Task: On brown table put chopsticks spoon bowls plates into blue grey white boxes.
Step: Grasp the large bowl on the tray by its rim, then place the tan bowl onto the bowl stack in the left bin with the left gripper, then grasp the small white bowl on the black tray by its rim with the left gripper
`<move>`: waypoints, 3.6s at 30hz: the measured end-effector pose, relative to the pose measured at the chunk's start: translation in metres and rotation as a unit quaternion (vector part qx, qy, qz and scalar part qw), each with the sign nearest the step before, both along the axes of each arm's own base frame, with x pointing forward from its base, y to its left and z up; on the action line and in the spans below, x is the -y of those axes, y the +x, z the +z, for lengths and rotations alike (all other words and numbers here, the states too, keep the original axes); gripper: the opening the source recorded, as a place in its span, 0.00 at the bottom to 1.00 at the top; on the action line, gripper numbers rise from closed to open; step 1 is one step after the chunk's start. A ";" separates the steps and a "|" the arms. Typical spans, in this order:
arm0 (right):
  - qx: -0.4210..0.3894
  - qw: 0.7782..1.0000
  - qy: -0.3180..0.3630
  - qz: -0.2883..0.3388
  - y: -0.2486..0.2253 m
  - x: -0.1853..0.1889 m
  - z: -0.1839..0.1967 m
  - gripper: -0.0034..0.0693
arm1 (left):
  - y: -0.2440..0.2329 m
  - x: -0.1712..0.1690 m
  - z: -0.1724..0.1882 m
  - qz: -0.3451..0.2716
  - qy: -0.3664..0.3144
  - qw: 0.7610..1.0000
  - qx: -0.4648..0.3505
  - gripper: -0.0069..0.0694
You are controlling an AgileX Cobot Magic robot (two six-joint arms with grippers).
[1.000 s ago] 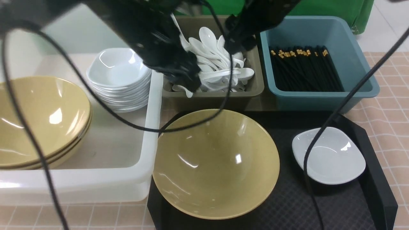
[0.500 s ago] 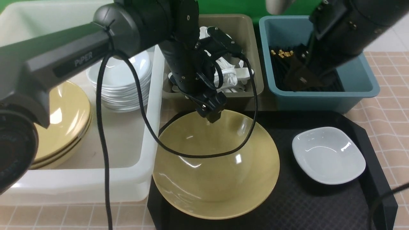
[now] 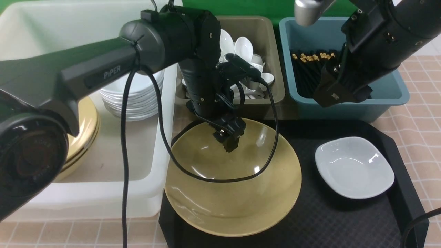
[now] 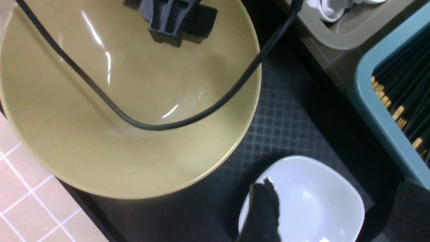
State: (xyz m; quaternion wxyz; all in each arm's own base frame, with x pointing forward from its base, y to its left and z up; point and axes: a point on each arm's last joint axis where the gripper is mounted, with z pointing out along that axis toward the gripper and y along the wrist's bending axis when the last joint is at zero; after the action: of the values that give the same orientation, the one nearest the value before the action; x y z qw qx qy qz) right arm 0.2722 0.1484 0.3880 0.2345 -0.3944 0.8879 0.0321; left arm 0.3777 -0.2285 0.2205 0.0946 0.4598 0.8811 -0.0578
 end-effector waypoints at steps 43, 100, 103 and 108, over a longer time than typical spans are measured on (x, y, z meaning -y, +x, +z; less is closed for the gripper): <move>0.093 0.990 0.054 0.093 0.003 -0.013 0.027 0.10 | -0.162 -0.349 0.148 0.617 -0.214 0.731 0.196 0.10; 0.066 0.987 -0.021 -0.145 -0.093 0.091 0.008 0.10 | -0.025 0.124 -0.044 0.103 -0.223 0.969 0.003 0.83; 0.075 0.987 -0.016 -0.144 -0.093 0.091 0.009 0.10 | -0.023 0.128 -0.055 0.118 -0.237 0.964 -0.007 0.80; 0.090 0.986 -0.008 -0.142 -0.090 0.089 0.011 0.10 | -0.026 0.135 -0.061 0.099 -0.245 0.965 -0.007 0.51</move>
State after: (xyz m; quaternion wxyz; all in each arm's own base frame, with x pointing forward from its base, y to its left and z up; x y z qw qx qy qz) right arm 0.1817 0.0589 0.3990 0.3122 -0.2671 0.9106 -0.0445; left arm 0.3520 -0.3633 0.1599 0.2033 0.3328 0.8818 -0.2651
